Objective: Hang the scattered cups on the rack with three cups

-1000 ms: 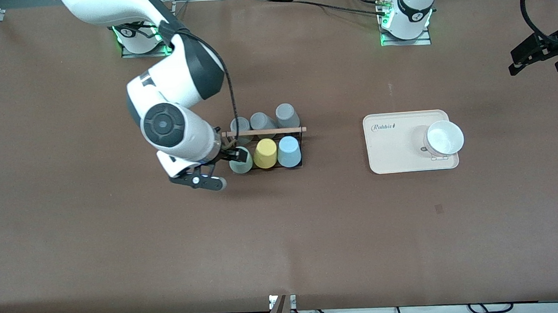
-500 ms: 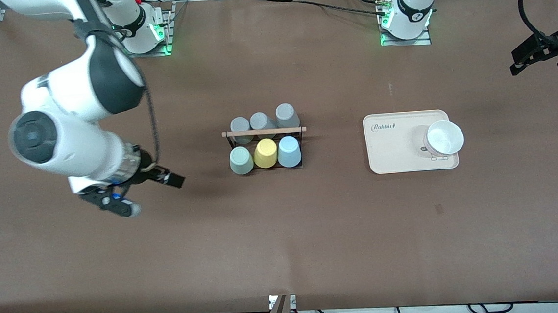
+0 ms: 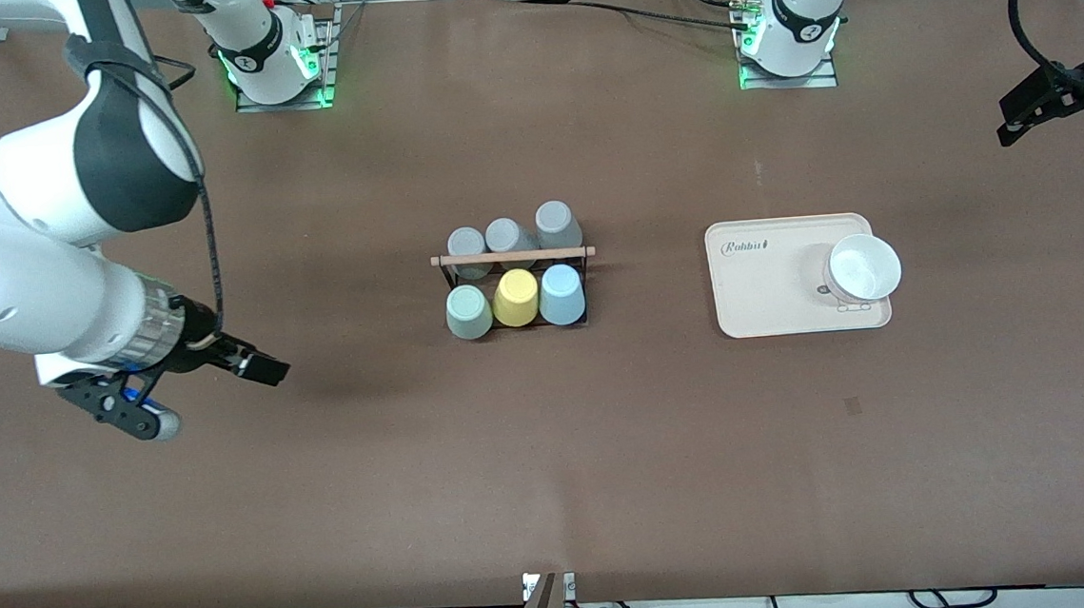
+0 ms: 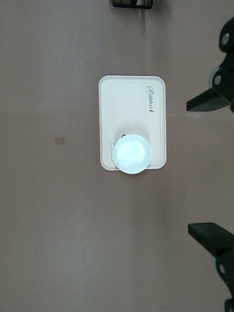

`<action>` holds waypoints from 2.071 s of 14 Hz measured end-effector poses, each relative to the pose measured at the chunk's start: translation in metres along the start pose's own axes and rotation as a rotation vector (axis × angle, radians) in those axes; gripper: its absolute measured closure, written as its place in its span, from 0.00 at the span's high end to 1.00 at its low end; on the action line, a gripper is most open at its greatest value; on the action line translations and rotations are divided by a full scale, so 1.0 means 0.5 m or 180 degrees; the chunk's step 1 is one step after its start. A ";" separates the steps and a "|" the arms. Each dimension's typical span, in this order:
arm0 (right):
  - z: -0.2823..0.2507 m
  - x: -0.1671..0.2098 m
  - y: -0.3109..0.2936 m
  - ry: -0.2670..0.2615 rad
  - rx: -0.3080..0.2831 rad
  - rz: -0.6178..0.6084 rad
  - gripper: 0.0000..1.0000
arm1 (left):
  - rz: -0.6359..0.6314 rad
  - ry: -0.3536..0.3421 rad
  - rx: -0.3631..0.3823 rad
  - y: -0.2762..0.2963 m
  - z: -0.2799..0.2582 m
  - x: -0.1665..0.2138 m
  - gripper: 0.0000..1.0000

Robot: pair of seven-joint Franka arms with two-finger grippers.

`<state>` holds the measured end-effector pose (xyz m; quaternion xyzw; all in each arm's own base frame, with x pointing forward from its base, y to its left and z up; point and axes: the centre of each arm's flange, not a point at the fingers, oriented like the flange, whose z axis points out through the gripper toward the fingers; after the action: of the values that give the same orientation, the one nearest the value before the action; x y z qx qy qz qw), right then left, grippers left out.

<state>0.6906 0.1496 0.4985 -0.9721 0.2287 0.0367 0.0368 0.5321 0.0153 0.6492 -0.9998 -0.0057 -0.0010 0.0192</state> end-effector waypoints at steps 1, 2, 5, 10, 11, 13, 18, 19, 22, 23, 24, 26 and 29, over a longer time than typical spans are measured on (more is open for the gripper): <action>-0.002 0.011 0.024 -0.0046 -0.0038 -0.0069 1.00 | 0.0000 0.0000 0.0000 0.000 0.000 0.000 1.00; -0.007 0.022 0.048 -0.0090 -0.0065 -0.0158 1.00 | 0.0003 0.0001 0.0000 0.001 0.000 0.000 1.00; -0.035 0.048 0.108 -0.0080 -0.0080 -0.0415 1.00 | 0.0016 0.0003 0.0001 0.006 -0.001 0.000 1.00; -0.043 0.025 0.132 -0.0042 -0.0313 -0.0526 1.00 | 0.0019 0.0004 0.0001 0.007 -0.001 0.000 1.00; -0.039 0.019 0.136 -0.0013 -0.0364 -0.0535 1.00 | 0.0022 0.0004 0.0001 0.007 -0.001 0.000 1.00; -0.039 0.015 0.146 0.0108 -0.0333 -0.0537 1.00 | 0.0034 0.0004 0.0001 0.011 -0.001 0.000 1.00; -0.091 0.028 0.277 0.0146 -0.0110 -0.0215 1.00 | 0.0049 0.0006 0.0002 0.017 -0.002 0.000 1.00; -0.102 0.025 0.302 0.0146 -0.0092 -0.0166 1.00 | 0.0049 0.0006 0.0002 0.017 -0.002 0.000 1.00; -0.132 -0.014 0.333 0.0183 -0.0069 -0.0139 1.00 | 0.0049 0.0006 0.0002 0.017 -0.002 0.000 1.00; -0.143 -0.029 0.341 0.0195 -0.0065 -0.0134 1.00 | 0.0049 0.0007 0.0002 0.017 -0.002 0.000 1.00; -0.148 -0.042 0.355 0.0202 -0.0079 -0.0178 1.00 | 0.0049 0.0007 0.0002 0.017 -0.002 0.000 1.00; -0.149 -0.058 0.388 0.0262 -0.0099 -0.0408 1.00 | 0.0049 0.0007 0.0002 0.017 -0.002 0.000 1.00; -0.146 -0.067 0.419 0.0325 -0.0113 -0.0486 1.00 | 0.0049 0.0007 0.0002 0.017 -0.002 0.000 1.00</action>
<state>0.5711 -0.0292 0.5624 -0.9878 0.1548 -0.0117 0.0105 0.5323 0.0068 0.6499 -0.9998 0.0020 -0.0019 0.0195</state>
